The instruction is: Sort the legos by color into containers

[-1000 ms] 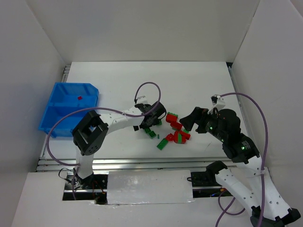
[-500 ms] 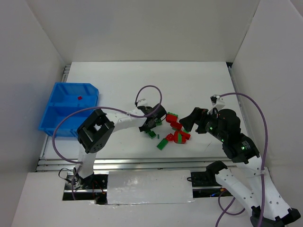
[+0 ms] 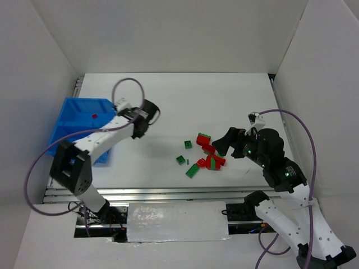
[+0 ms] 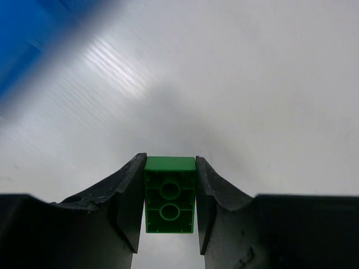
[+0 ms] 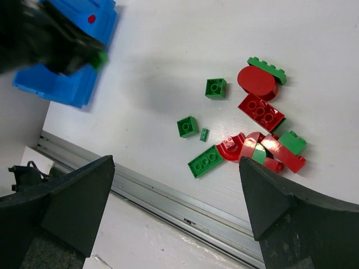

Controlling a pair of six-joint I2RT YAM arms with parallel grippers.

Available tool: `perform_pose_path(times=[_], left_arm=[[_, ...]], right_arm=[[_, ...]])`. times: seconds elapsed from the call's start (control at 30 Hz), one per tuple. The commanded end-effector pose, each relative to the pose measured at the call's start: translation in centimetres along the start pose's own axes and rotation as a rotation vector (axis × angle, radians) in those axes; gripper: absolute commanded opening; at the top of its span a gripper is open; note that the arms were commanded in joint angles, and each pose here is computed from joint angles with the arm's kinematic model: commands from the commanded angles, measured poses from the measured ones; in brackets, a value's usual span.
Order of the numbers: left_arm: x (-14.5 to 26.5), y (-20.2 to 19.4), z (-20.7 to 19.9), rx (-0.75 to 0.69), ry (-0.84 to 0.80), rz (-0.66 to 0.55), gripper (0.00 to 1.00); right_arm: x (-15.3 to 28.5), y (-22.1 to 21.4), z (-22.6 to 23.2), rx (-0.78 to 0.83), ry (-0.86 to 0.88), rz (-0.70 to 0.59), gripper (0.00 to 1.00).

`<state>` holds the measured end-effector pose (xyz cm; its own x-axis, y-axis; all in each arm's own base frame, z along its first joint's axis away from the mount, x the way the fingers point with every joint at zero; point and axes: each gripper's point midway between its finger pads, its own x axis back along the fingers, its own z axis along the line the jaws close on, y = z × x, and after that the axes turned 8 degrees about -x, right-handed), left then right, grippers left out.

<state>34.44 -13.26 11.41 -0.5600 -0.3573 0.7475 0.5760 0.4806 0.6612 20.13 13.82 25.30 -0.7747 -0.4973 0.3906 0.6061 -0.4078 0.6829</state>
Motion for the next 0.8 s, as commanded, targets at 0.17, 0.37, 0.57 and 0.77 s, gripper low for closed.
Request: perform_pose_path(times=[0.17, 0.37, 0.57, 0.77], left_arm=[[0.3, 10.6, 16.3, 0.336, 0.315, -0.159, 0.1], [-1.6, 11.9, 20.9, 0.462, 0.366, -0.148, 0.61], [-1.9, 14.0, 22.2, 0.481, 0.378, -0.148, 0.99], [2.2, 15.4, 9.5, 0.257, -0.134, -0.251, 0.99]], right_arm=[[-0.2, -0.2, 0.2, 0.027, 0.015, 0.007, 1.0], [0.0, -0.5, 0.0, 0.031, 0.004, 0.024, 1.0], [0.1, -0.8, -0.3, 0.034, 0.003, 0.023, 1.0], [0.3, 0.1, -0.4, 0.008, -0.016, -0.027, 1.0]])
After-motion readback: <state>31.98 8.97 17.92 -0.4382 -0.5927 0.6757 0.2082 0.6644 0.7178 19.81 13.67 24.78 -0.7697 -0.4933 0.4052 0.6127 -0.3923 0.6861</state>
